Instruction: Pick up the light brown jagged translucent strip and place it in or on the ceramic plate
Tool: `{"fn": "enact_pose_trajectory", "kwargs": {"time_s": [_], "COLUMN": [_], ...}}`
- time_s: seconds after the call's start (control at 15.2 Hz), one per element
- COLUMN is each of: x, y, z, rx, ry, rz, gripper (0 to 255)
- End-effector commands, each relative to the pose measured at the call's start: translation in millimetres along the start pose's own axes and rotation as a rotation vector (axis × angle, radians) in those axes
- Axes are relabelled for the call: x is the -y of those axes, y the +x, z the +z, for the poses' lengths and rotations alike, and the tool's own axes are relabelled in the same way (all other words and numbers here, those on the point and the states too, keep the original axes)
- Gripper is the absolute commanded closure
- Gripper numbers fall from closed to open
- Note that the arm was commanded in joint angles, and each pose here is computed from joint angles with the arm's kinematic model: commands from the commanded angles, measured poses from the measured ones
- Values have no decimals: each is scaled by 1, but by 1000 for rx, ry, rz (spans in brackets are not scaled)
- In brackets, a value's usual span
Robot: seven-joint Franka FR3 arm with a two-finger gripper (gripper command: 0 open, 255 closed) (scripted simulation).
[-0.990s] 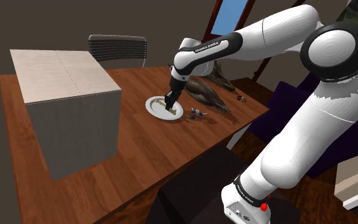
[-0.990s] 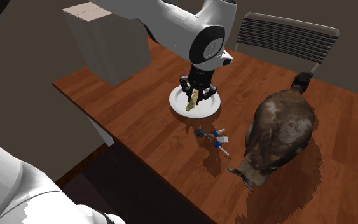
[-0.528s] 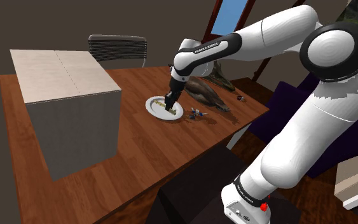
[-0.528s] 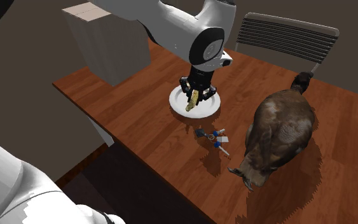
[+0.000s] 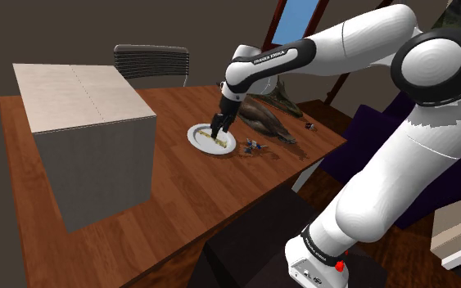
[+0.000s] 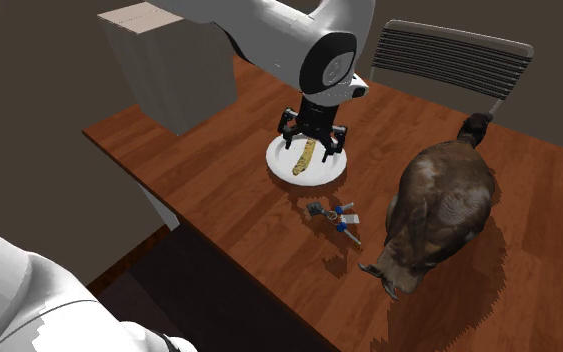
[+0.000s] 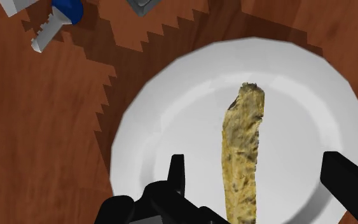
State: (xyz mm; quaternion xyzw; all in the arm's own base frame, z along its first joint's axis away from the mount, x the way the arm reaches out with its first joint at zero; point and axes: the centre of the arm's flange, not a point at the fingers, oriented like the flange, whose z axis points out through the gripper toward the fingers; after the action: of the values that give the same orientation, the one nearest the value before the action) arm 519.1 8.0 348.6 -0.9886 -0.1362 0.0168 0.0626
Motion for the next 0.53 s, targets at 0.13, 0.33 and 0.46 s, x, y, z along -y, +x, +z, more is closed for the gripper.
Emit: {"fn": "enact_pose_trajectory", "kwargs": {"time_s": [0.13, 0.33, 0.46], "x": [0, 0, 0], "y": [1, 1, 1], "z": [-35, -35, -35], "rx": [1, 1, 1], "ry": [0, 0, 0], "rz": [0, 0, 0], "gripper": [0, 0, 0]}}
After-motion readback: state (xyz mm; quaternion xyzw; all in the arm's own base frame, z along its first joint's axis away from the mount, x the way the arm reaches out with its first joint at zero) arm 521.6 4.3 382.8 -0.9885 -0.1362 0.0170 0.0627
